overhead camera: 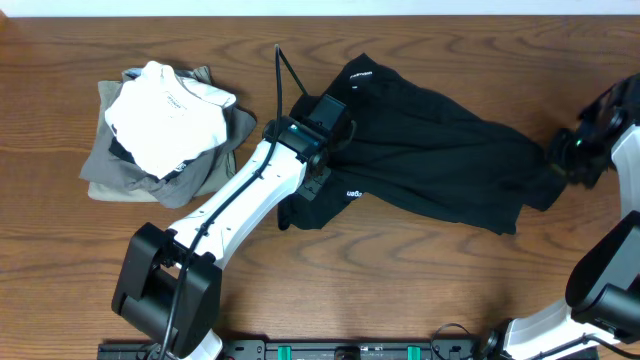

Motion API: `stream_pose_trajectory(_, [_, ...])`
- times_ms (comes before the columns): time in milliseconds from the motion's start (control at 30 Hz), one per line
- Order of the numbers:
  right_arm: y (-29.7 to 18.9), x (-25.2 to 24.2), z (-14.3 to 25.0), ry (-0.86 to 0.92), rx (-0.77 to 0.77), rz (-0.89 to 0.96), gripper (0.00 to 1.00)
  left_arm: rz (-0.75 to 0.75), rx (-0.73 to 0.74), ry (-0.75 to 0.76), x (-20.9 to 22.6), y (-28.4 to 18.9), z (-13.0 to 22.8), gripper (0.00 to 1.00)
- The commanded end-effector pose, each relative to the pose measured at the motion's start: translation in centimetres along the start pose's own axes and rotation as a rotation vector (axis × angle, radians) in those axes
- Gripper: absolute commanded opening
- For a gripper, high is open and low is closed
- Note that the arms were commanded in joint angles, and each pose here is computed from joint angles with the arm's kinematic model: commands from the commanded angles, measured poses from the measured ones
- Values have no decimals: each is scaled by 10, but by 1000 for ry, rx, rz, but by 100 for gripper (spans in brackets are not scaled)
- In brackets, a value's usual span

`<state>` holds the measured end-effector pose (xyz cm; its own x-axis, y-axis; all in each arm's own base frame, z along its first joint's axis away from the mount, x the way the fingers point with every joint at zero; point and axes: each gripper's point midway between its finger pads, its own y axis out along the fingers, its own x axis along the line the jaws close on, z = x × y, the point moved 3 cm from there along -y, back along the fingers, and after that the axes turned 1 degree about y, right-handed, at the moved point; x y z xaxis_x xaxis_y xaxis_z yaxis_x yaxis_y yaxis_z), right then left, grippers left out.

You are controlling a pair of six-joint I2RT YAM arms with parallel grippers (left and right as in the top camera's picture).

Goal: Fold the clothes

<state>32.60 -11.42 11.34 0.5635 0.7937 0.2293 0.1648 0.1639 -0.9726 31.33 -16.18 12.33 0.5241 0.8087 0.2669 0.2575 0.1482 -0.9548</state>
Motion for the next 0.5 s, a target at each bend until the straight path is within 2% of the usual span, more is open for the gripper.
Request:
stream_pose_trajectory(0, [2, 5, 25, -43, 112, -40, 29, -20, -28, -25, 7, -10, -3, 6])
stream_pose_trajectory(167, [34, -6, 66, -52, 244, -6, 31, -20, -29, -24, 7, -10, -4, 6])
stream_pose_trajectory(300, [57, -12, 79, -26, 252, -17, 32, -20, -28, -25, 7, -10, -3, 6])
stream_pose_trajectory(467, [79, -19, 87, 22, 230, -14, 38, -20, -28, -24, 7, -10, -3, 6])
